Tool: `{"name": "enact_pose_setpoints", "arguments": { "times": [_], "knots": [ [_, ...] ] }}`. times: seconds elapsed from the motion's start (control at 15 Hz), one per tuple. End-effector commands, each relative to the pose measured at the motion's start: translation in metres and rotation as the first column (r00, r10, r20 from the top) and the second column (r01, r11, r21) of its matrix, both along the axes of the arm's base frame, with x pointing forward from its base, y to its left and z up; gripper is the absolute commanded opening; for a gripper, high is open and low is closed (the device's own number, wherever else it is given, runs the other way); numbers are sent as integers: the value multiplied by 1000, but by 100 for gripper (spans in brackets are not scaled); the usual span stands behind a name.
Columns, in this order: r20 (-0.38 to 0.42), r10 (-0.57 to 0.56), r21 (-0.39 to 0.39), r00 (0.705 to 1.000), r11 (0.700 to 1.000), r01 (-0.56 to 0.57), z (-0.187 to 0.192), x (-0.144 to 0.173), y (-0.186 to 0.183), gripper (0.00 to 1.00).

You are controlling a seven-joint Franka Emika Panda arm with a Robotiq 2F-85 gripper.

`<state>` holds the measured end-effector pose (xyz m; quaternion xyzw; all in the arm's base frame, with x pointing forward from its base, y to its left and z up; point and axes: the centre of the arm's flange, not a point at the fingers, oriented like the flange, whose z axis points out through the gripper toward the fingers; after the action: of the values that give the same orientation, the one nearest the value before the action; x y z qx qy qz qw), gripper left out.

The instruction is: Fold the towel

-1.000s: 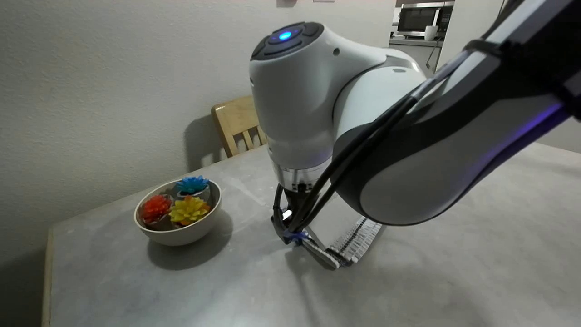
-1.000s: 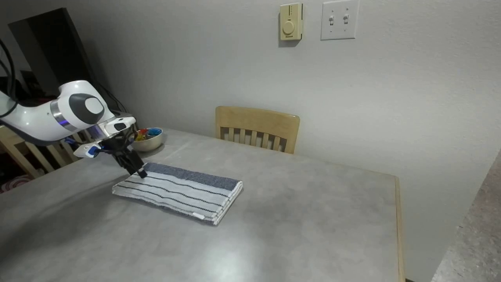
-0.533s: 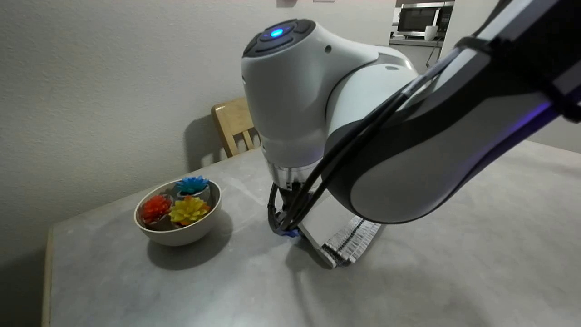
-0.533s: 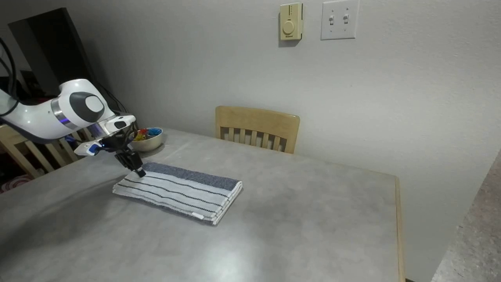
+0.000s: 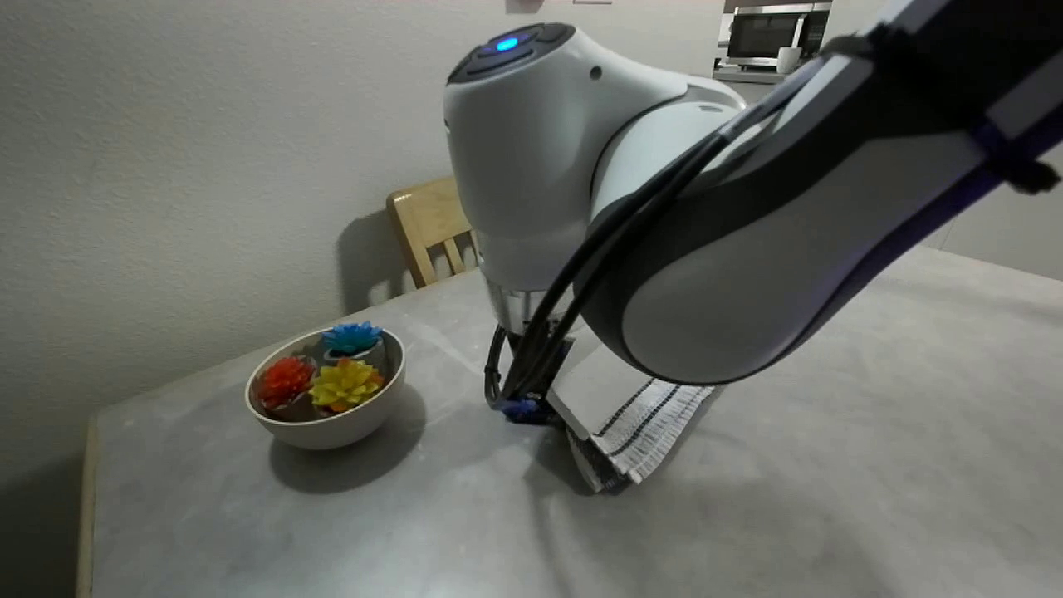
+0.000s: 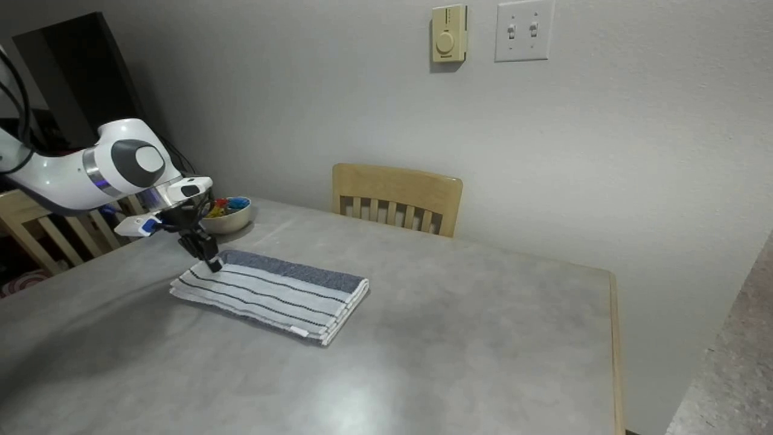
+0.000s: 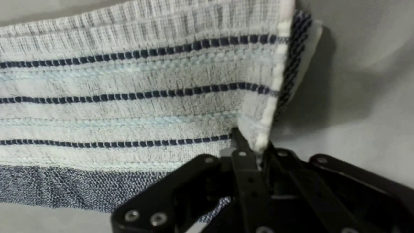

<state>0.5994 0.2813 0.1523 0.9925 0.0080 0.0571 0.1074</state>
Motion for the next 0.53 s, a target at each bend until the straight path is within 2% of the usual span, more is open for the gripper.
{"name": "enact_pose_setpoints", "arguments": {
  "times": [0.0, 0.47],
  "knots": [
    [-56, 57, 68, 997, 996, -53, 15, -2, -1, 2],
    [-61, 145, 159, 988, 978, -134, 60, -4, 2, 2]
  ]
}}
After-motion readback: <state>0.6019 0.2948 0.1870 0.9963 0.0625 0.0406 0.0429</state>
